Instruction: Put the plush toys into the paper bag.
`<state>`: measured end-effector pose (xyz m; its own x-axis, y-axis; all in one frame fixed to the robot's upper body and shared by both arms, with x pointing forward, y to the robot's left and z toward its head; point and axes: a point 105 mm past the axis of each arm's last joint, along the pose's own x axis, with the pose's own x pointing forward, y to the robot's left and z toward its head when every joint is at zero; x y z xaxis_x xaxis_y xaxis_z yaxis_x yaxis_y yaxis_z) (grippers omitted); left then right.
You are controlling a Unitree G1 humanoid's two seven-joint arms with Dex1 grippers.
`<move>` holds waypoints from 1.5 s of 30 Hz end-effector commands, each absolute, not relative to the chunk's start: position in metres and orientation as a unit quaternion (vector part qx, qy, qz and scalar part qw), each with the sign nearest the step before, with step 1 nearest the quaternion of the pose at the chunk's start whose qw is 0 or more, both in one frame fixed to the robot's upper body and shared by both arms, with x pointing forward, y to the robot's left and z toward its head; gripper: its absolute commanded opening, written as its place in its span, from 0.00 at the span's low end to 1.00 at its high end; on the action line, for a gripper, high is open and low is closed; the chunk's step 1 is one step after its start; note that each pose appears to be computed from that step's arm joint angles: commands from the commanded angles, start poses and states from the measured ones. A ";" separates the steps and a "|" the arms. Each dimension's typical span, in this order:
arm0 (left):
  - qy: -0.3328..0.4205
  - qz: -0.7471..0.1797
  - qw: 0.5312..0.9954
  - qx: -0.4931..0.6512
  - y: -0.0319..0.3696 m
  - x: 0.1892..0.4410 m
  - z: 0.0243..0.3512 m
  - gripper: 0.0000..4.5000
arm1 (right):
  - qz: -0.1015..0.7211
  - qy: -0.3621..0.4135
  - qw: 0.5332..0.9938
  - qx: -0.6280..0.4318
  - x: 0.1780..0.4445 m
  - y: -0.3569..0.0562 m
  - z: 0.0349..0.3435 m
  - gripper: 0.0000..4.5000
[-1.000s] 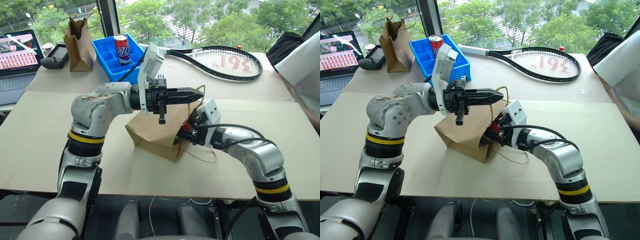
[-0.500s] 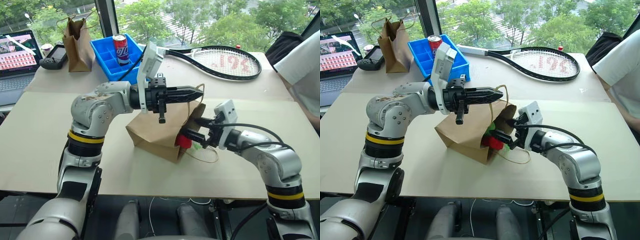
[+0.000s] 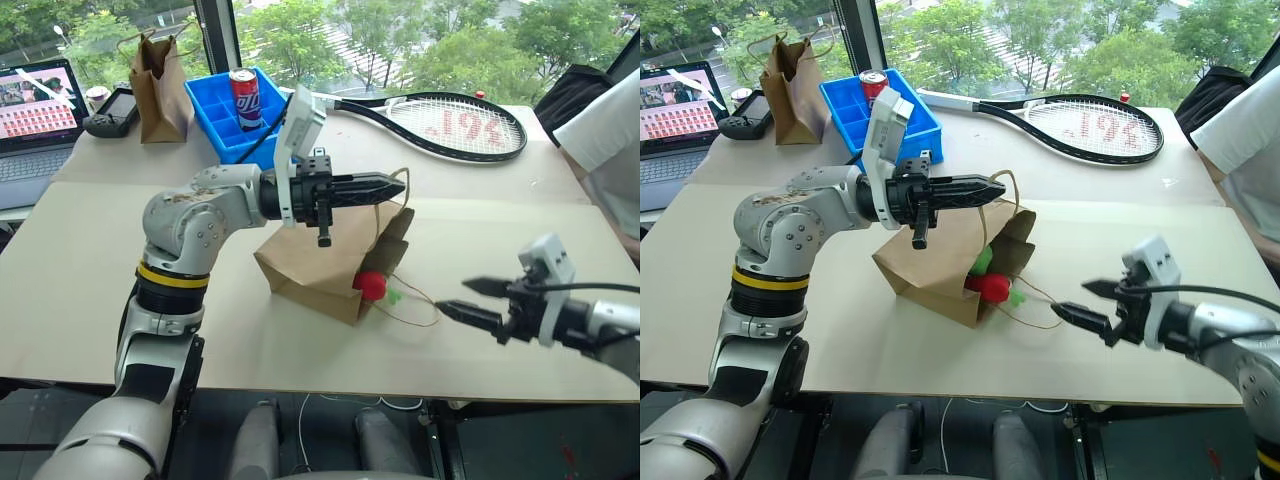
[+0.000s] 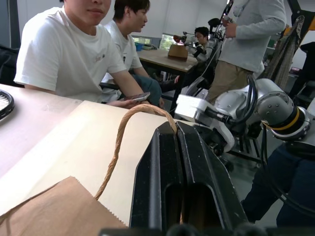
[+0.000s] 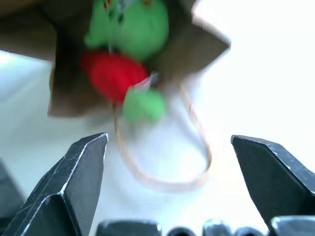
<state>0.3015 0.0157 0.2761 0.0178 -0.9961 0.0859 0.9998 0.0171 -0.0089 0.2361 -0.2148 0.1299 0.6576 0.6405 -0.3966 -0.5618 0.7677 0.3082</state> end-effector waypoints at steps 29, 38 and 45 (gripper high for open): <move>-0.063 -0.672 0.738 -0.007 0.030 0.308 0.290 0.00 | 0.399 0.040 0.816 0.417 0.268 -0.159 0.182 0.23; -0.087 -0.596 0.797 0.047 0.075 0.344 0.306 0.00 | 0.532 -0.022 0.791 0.300 0.260 -0.116 0.277 0.00; -0.094 -0.579 0.808 0.057 0.086 0.347 0.307 0.00 | 0.565 -0.025 0.785 0.252 0.251 -0.097 0.309 0.00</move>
<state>0.3520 0.0833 0.2926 0.3158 -0.9472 0.0544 0.9359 0.3205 0.1465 0.2602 -0.0966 0.2863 0.3906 0.8802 0.2697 -0.8683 0.2549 0.4256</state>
